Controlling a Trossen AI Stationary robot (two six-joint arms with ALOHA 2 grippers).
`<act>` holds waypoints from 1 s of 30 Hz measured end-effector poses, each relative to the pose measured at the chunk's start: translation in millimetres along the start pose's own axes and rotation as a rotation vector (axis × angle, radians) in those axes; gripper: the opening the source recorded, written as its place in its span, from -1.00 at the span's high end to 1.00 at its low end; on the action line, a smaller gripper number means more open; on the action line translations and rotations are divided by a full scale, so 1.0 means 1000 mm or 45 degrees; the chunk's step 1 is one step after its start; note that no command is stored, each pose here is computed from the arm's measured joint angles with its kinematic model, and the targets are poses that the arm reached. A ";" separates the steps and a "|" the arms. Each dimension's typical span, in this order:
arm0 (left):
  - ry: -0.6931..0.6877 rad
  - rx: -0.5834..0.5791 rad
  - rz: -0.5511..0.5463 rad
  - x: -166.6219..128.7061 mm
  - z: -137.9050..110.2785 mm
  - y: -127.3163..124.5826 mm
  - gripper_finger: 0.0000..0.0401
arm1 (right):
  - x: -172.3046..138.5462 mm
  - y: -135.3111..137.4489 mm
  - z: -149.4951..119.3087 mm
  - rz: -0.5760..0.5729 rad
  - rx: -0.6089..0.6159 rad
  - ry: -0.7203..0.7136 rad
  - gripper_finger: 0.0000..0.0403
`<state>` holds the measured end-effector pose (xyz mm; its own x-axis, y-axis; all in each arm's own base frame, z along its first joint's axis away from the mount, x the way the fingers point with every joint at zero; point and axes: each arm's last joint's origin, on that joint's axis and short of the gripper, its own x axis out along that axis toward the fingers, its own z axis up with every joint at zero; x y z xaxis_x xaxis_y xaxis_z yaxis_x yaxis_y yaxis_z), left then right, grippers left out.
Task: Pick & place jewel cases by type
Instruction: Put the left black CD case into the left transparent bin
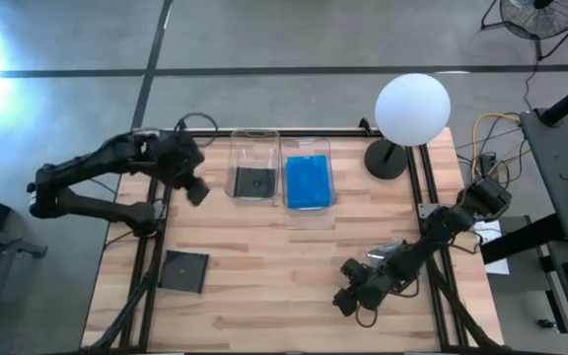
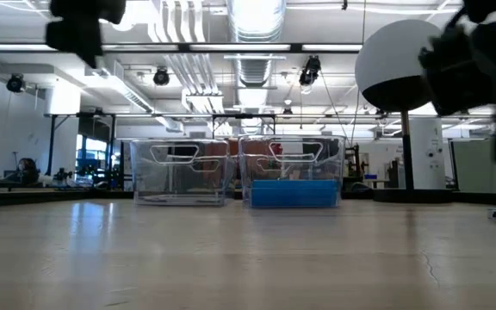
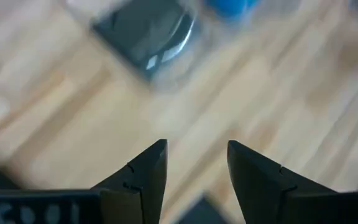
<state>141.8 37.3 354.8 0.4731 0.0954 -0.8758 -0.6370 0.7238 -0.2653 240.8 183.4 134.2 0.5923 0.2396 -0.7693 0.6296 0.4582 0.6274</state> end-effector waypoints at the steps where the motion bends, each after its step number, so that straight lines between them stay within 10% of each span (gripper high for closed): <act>1: 0.063 0.022 0.000 -0.001 -0.006 -0.002 0.26 | 0.001 0.002 0.005 0.006 -0.021 0.007 -0.25; 16: 0.580 0.682 -0.048 0.070 -0.124 -0.060 0.26 | 0.001 0.026 0.068 0.059 -0.158 -0.084 -0.24; 30: 1.121 0.483 0.400 0.129 -0.176 -0.042 0.26 | 0.001 0.025 0.068 0.056 -0.091 -0.084 -0.24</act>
<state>123.0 -100.8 181.9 -0.3980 -0.1084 -0.9110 -0.3471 0.9370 0.0402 291.5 136.5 157.8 0.6519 0.2055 -0.7300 0.5661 0.5087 0.6487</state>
